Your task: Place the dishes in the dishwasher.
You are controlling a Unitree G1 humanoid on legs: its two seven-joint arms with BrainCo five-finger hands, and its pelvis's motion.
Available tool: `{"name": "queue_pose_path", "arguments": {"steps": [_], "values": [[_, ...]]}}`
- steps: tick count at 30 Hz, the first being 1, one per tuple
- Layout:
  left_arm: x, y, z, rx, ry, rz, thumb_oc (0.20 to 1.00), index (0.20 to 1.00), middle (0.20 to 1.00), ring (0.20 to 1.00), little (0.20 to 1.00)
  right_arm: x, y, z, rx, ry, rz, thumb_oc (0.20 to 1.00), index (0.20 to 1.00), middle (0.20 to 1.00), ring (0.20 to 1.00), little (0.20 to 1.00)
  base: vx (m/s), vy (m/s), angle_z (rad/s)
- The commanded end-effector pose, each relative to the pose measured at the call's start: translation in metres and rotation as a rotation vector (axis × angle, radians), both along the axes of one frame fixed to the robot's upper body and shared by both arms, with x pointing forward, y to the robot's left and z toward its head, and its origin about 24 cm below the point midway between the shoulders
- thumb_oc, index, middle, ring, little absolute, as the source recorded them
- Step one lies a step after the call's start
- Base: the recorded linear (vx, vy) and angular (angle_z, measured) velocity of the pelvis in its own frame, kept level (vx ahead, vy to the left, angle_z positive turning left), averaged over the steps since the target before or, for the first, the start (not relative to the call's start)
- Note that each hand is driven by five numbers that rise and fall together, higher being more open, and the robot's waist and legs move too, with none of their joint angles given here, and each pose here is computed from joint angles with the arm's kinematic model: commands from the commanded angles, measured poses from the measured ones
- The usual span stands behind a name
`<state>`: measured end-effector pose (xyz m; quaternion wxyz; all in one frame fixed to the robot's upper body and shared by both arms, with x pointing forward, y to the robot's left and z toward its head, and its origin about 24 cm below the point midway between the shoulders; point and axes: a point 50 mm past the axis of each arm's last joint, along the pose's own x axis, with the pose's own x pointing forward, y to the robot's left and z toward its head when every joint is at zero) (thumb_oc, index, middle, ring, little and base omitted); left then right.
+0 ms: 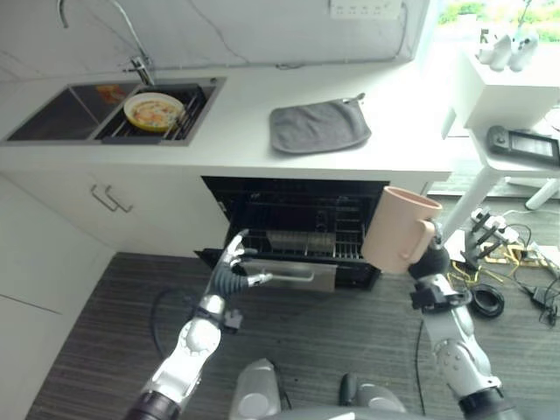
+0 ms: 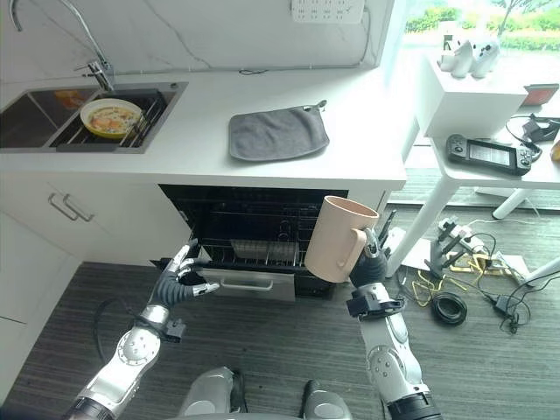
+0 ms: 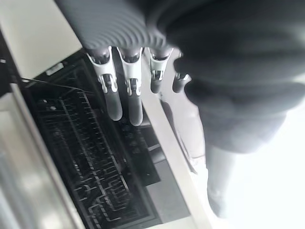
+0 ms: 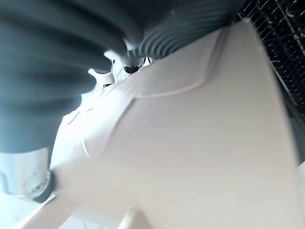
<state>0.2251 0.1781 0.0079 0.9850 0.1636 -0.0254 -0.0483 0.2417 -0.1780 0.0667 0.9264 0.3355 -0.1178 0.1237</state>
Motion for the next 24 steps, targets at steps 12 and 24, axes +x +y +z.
{"name": "queue_pose_path", "arguments": {"steps": [12, 24], "values": [[0.023, 0.001, 0.04, 0.131, -0.211, -0.048, 1.0, 1.0, 1.0, 1.0, 1.0, 0.002, 0.02, 0.037, 0.033, -0.187, 0.046, 0.2, 0.2, 0.2, 0.2, 0.2, 0.1, 0.245, -0.08], [0.014, 0.001, 0.037, 0.122, -0.208, -0.075, 1.0, 1.0, 1.0, 1.0, 1.0, 0.004, -0.005, 0.041, 0.021, -0.204, -0.008, 0.2, 0.2, 0.2, 0.2, 0.2, 0.05, -0.157, 0.12]]}}
